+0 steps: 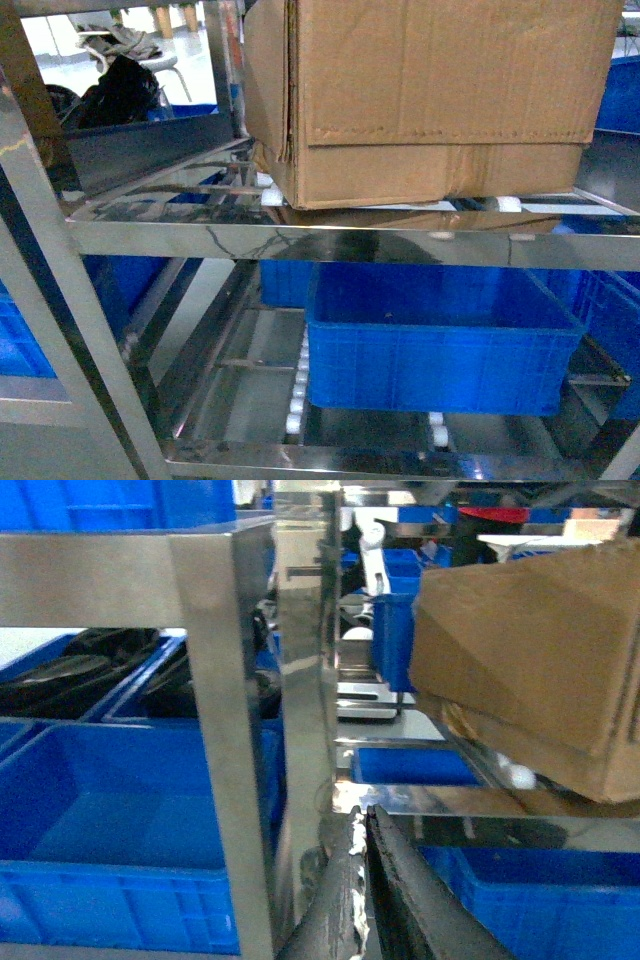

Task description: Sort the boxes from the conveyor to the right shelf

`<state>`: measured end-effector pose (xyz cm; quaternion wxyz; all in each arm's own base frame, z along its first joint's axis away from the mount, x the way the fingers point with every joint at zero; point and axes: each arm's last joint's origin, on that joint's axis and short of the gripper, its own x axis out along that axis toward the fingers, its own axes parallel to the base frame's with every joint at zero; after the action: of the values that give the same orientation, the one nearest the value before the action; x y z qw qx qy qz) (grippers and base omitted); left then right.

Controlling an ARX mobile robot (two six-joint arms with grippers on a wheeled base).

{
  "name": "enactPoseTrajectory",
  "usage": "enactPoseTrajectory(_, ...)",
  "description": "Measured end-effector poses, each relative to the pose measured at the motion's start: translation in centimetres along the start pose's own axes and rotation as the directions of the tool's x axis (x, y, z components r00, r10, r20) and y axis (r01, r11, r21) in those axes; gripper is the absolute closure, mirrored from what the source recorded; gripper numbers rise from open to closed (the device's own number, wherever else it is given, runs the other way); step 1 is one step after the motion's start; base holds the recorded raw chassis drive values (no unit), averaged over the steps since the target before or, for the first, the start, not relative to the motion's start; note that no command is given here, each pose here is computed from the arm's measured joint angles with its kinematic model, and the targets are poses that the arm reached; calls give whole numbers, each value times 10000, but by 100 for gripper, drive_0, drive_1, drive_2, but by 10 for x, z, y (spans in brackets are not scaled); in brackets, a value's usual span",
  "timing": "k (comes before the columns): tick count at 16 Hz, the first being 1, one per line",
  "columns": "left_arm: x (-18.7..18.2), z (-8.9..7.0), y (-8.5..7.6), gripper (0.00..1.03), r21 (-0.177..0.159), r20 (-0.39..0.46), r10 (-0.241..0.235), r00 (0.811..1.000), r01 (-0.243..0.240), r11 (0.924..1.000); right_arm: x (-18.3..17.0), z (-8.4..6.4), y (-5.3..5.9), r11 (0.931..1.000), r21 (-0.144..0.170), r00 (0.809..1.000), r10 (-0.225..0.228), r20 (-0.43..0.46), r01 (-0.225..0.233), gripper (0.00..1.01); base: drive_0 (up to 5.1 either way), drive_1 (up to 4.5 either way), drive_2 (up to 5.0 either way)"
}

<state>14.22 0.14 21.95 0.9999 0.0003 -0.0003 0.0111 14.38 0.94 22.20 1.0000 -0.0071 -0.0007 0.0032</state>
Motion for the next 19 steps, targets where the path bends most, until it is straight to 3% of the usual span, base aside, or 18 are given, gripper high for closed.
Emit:
enactPoseTrajectory(2, -7, -13, -2, 101, 0, -15, -244, 9997, 244, 9997, -8, -15, -10, 9997, 6, 9997, -259, -53, 259, 99, 0, 0, 0)
enactPoseTrajectory(3, -11, -18, -1, 101, 0, -15, -244, 9997, 244, 9997, -11, -21, -9, 10000, 3, 10000, -49, -35, 49, 99, 0, 0, 0)
enactPoseTrajectory(7, -21, -34, -1, 101, 0, -23, -248, 9997, 248, 9997, -22, -37, -9, 10000, 3, 10000, -60, -50, 60, 99, 0, 0, 0)
enactPoseTrajectory(15, -34, -48, -1, 101, 0, 183, -244, 9995, 244, 9997, -35, -51, -8, 10000, 3, 9998, -63, 163, 63, 99, 0, 0, 0)
enactPoseTrajectory(17, -43, -55, -1, 101, -1, -400, -271, 9988, 271, 9996, -41, -56, -8, 10000, 7, 9994, -60, -329, 60, 99, 0, 0, 0)
enactPoseTrajectory(18, -45, -49, -1, 101, 4, 225, -248, 9994, 248, 9997, -47, -54, -8, 10000, 7, 10000, -69, 7, 69, 99, 0, 0, 0)
enactPoseTrajectory(19, -45, -52, -1, 101, 4, -61, -282, 9996, 282, 9996, -47, -54, -8, 10000, 10, 9999, -78, 94, 78, 99, 0, 0, 0)
